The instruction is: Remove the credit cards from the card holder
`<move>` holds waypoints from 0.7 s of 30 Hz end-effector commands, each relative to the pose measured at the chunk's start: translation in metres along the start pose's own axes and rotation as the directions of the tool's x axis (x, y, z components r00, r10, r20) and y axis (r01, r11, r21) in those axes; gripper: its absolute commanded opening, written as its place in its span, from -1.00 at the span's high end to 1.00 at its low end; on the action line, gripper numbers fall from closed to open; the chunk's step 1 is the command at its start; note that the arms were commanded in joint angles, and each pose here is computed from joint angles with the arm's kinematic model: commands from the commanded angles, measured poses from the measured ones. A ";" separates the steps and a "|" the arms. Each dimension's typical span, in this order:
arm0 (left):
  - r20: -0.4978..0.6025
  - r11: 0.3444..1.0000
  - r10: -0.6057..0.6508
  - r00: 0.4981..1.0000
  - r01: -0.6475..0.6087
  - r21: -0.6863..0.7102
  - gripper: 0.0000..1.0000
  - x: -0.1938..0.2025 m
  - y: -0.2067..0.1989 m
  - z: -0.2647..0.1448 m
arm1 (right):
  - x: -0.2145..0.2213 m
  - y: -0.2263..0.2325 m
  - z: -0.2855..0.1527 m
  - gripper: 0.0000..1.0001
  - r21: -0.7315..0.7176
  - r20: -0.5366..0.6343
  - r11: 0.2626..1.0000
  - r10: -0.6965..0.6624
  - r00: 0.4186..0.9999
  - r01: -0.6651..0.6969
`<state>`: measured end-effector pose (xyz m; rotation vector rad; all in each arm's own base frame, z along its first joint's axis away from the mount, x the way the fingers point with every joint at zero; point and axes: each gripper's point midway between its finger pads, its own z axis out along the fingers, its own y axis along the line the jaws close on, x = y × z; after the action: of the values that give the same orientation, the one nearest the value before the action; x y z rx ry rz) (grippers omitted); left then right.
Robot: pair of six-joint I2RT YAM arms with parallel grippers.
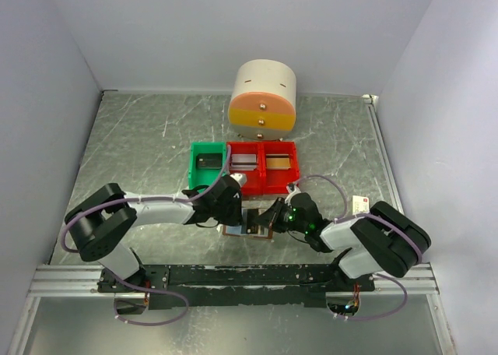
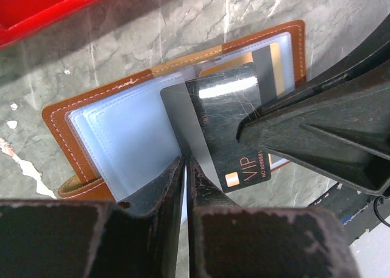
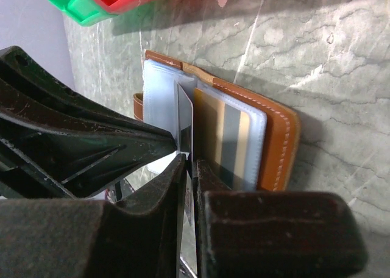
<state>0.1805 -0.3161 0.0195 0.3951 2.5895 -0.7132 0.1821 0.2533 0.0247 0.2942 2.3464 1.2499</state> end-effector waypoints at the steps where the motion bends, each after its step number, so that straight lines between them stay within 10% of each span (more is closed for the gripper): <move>1: -0.030 0.997 0.000 1.000 -0.002 -0.072 0.65 0.016 0.015 0.006 | -0.002 0.002 0.002 0.77 -0.014 0.004 1.000 0.009 1.000 -0.009; 21: 0.014 0.994 -0.008 1.000 0.010 -0.109 0.64 0.011 0.020 -0.009 | -0.010 0.010 -0.002 1.00 -0.025 0.032 0.999 -0.032 0.999 0.033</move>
<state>0.1807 -0.3149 0.0210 0.3659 2.5726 -0.6837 0.1812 0.2637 0.0288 0.2655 2.3411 1.3266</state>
